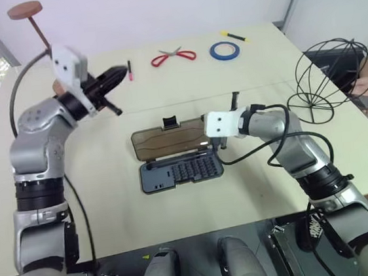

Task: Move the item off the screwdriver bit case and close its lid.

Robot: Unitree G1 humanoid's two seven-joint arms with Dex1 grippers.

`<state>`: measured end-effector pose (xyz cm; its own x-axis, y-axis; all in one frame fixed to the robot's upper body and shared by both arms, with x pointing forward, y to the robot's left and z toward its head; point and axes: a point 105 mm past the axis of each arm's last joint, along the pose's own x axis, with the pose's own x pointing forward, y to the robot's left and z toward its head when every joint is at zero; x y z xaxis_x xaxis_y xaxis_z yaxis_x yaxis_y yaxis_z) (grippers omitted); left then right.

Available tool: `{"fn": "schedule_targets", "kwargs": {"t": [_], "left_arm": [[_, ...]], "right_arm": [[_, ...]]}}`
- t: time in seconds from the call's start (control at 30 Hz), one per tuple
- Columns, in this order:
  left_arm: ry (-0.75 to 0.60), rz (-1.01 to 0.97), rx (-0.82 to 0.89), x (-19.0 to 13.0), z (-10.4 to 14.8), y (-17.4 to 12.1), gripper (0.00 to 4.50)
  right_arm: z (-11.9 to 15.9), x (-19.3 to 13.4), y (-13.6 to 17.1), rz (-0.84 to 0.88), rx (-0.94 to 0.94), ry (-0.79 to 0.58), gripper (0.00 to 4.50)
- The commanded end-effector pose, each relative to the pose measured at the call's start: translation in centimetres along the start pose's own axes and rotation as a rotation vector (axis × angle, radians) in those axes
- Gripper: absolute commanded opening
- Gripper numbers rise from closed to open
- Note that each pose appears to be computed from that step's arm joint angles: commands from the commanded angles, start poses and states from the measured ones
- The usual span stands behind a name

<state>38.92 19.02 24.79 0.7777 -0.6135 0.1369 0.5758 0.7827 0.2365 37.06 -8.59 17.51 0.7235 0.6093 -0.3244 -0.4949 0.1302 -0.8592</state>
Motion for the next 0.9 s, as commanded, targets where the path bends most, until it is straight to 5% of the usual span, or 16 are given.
{"fn": "schedule_targets", "kwargs": {"t": [0.03, 0.37, 0.57, 0.83, 0.9], "left_arm": [[0.059, 0.026, 0.070, -0.9, -2.9, 1.1, 0.00], [0.221, -0.136, 0.057, -1.9, -10.3, -2.4, 0.00], [0.260, -0.283, 0.050, -2.3, -11.6, -5.6, 0.00], [0.230, -0.255, 0.050, -1.8, -10.9, -5.1, 0.00], [0.215, -0.240, 0.047, -1.6, -10.5, -4.8, 0.00]], "right_arm": [[1.1, 0.0, -0.7, -0.019, -0.018, -0.037, 0.03], [0.8, 0.0, -1.0, -0.030, -0.023, -0.024, 0.03], [0.8, 0.0, -1.0, -0.029, -0.017, -0.023, 0.03], [0.9, 0.1, -0.9, -0.017, -0.011, -0.029, 0.03], [1.0, 0.1, -0.9, -0.016, -0.008, -0.030, 0.64]]}}
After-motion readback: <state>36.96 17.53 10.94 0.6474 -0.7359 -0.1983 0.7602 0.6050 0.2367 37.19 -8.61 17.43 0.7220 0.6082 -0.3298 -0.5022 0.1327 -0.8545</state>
